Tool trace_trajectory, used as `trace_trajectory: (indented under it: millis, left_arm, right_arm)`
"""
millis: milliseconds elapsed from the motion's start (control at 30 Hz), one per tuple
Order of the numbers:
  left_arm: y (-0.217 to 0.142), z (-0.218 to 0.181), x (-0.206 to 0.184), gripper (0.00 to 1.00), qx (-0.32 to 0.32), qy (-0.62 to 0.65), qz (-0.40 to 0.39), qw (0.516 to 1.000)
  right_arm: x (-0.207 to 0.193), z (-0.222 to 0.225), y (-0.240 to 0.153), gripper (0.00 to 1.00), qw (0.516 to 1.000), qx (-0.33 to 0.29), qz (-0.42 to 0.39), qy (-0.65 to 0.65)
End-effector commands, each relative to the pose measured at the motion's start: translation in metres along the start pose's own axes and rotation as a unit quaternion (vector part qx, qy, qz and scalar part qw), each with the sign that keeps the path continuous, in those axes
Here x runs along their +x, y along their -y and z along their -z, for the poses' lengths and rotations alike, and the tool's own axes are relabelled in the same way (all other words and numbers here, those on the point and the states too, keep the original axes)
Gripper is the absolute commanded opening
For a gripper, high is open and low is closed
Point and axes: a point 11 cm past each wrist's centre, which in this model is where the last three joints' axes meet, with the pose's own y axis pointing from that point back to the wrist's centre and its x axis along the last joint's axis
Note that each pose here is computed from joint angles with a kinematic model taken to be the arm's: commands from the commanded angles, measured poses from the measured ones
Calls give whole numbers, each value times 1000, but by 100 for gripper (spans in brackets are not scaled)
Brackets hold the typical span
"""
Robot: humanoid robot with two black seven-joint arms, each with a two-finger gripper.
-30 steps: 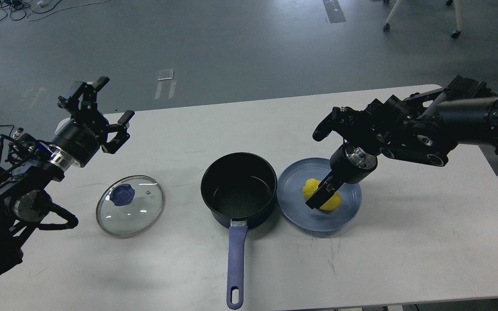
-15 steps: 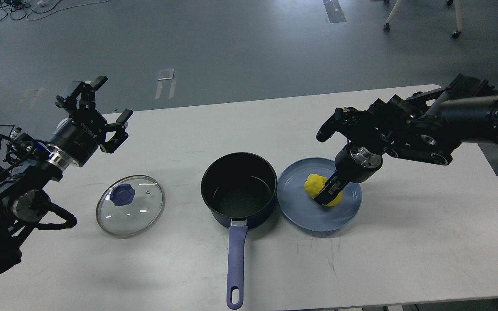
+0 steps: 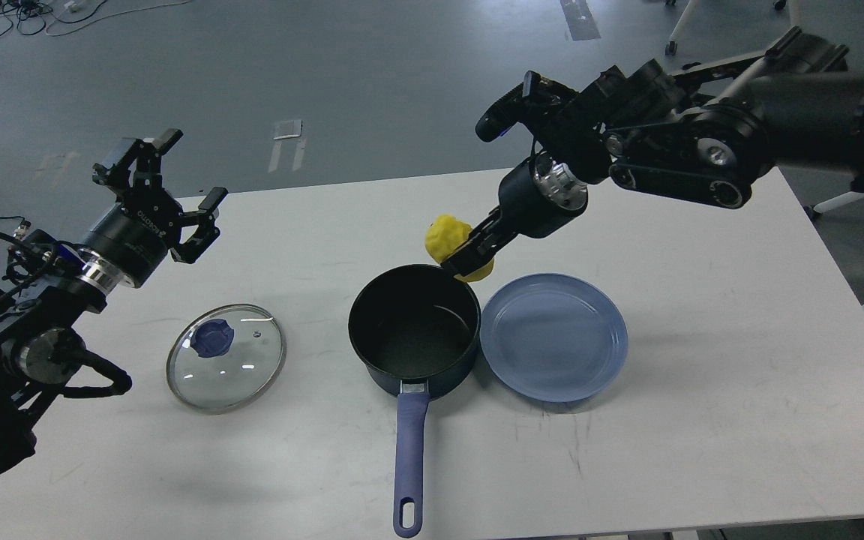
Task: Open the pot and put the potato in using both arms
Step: 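Lift the potato and lower it into the open pot, then release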
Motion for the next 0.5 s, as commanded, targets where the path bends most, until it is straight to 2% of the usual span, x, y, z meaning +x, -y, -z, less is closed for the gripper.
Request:
trace_trajectory:
  millis: [0, 67, 200, 333, 467]
  left_arm:
    - [0, 0, 0, 98, 0, 0, 0, 1000]
    - [0, 0, 0, 98, 0, 0, 0, 1000]
    - [0, 0, 0, 98, 0, 0, 0, 1000]
    - [-3, -4, 4, 98, 0, 5, -4, 1000]
    - [-3, -3, 5, 98, 1, 5, -5, 1000]
  right_arm:
    - [-1, 17, 21, 40, 1000, 22, 9, -1]
    - [-9, 21, 36, 40, 999, 30, 17, 4]
    - [-18, 18, 48, 61, 999, 33, 19, 18]
    - [-20, 15, 49, 72, 999, 31, 18, 23]
    - [-21, 16, 50, 90, 999, 34, 17, 27]
